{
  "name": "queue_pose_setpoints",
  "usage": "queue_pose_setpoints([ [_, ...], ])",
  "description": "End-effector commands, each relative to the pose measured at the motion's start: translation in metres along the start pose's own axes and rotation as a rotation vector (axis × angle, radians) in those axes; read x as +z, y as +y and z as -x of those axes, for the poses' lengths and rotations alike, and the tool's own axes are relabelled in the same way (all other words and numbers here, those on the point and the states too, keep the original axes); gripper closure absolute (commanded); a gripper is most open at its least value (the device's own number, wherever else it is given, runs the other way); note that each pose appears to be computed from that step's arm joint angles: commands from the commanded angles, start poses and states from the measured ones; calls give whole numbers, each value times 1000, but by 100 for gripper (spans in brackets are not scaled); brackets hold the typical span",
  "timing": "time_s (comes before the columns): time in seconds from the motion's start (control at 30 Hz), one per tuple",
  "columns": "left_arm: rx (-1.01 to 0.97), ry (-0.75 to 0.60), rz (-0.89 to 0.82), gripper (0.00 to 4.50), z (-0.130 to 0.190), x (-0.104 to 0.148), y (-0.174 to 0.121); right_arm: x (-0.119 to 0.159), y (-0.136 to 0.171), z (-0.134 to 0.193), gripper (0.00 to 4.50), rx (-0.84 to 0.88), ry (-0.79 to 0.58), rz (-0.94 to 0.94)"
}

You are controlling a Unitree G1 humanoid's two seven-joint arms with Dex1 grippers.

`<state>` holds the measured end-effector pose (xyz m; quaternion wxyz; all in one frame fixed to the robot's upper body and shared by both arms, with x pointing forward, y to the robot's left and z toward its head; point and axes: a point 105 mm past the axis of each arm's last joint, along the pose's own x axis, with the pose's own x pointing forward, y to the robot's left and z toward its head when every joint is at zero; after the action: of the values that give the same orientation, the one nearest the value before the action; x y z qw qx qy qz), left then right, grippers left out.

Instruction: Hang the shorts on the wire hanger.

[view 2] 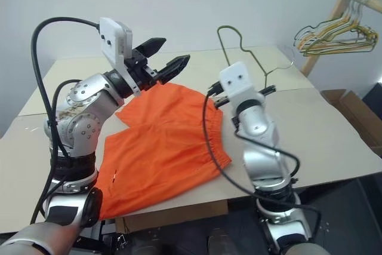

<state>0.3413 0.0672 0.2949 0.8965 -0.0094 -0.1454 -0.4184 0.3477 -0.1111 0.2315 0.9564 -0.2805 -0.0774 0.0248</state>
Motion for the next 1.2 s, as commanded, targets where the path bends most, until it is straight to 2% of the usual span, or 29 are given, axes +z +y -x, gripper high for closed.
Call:
queue_pose_setpoints([
  [0.03, -63, -70, 13, 0, 3, 22, -10, 33, 0, 13, 440, -71, -167, 37],
  [0.23, -102, -101, 141, 0, 13, 29, -7, 43, 16, 20, 440, -45, -294, 62],
  [0.43, -88, -119, 233, 0, 14, 34, -2, 47, 24, 25, 440, -45, -361, 78],
  [0.83, -65, -69, 177, 0, 3, 16, -9, 57, 41, 30, 440, -14, -403, 35],
  [0.93, -48, -58, 144, 52, 1, 11, -9, 58, 42, 29, 450, -17, -402, 25],
  [1.2, -51, -84, 184, 314, -2, 12, -10, 61, 41, 29, 450, -41, -406, 6],
])
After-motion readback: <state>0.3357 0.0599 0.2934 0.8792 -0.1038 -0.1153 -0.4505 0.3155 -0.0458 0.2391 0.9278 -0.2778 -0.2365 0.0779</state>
